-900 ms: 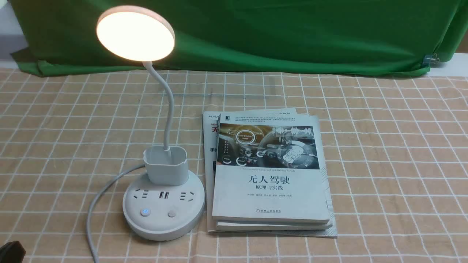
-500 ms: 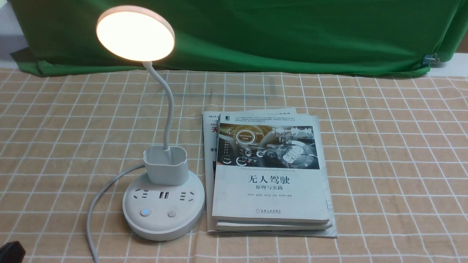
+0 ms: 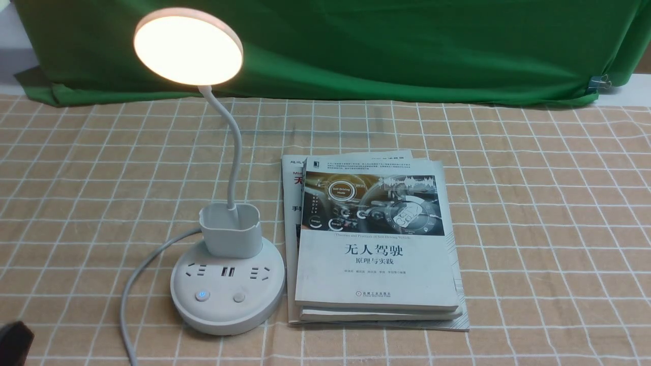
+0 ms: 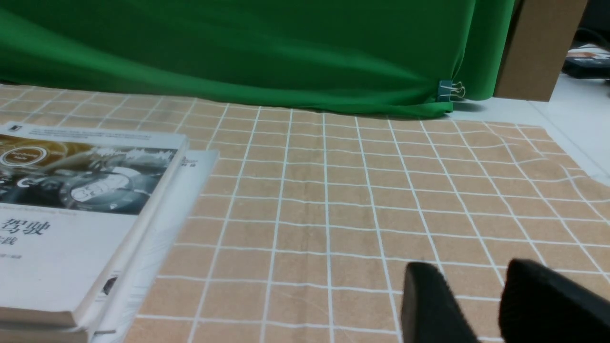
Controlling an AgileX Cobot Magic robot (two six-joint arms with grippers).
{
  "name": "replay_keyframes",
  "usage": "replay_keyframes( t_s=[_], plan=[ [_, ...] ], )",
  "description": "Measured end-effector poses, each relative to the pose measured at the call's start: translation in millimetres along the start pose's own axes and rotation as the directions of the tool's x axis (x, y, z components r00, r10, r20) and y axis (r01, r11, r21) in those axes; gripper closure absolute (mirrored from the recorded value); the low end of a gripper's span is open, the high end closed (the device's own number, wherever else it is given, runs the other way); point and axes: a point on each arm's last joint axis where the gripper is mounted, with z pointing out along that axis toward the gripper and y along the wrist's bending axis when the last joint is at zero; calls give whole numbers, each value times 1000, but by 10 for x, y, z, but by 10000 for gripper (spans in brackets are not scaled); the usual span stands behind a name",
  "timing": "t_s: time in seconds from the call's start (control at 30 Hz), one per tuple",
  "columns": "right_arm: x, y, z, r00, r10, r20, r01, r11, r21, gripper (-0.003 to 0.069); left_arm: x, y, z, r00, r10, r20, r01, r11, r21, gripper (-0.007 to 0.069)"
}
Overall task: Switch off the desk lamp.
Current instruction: Use the left arm to press the button switch on the lamp holder
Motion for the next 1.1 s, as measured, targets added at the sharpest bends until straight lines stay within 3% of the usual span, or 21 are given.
replay_keyframes(
  t_s=[0.03, 0.07, 0.17, 0.4, 0.57, 0.7, 0.77, 0.87, 0.9, 0.97, 1.1],
  plan=[
    [0, 0, 0, 1000, 0, 0, 0, 1000, 0, 417, -5, -2, 0, 1000, -18, 6, 18, 1000, 3, 629],
    [0, 0, 0, 1000, 0, 0, 0, 1000, 0, 417, -43, -15, -1, 990, -134, 45, 133, 991, 22, 629],
    [0, 0, 0, 1000, 0, 0, 0, 1000, 0, 417, -109, -18, -7, 948, -298, 108, 294, 954, 55, 629],
    [0, 0, 0, 1000, 0, 0, 0, 1000, 0, 417, -202, 1, -23, 907, -370, 203, 362, 929, 78, 629],
    [0, 0, 0, 1000, 0, 0, 0, 1000, 0, 417, -517, -231, -96, 958, -264, 108, 252, 961, 115, 629],
    [0, 0, 0, 1000, 0, 0, 0, 1000, 0, 417, -807, -457, 26, 968, -106, -229, 123, 991, 60, 629],
    [0, 0, 0, 1000, 0, 0, 0, 1000, 0, 417, -880, -511, 123, 919, -33, -393, 54, 998, 43, 629],
    [0, 0, 0, 1000, 0, 0, 0, 1000, 0, 417, -950, -555, 380, 746, 110, -657, -80, 994, 75, 629],
    [0, 0, 0, 1000, 0, 0, 0, 1000, 0, 417, -950, -558, 397, 734, 115, -670, -83, 993, 79, 629],
    [0, 0, 0, 1000, 0, 0, 0, 1000, 0, 417, -924, -581, 641, 606, 163, -778, -112, 987, 119, 629],
    [0, 0, 0, 1000, 0, 0, 0, 1000, 0, 417, -806, -669, 946, 479, 258, -839, -165, 965, 203, 629]
  ],
)
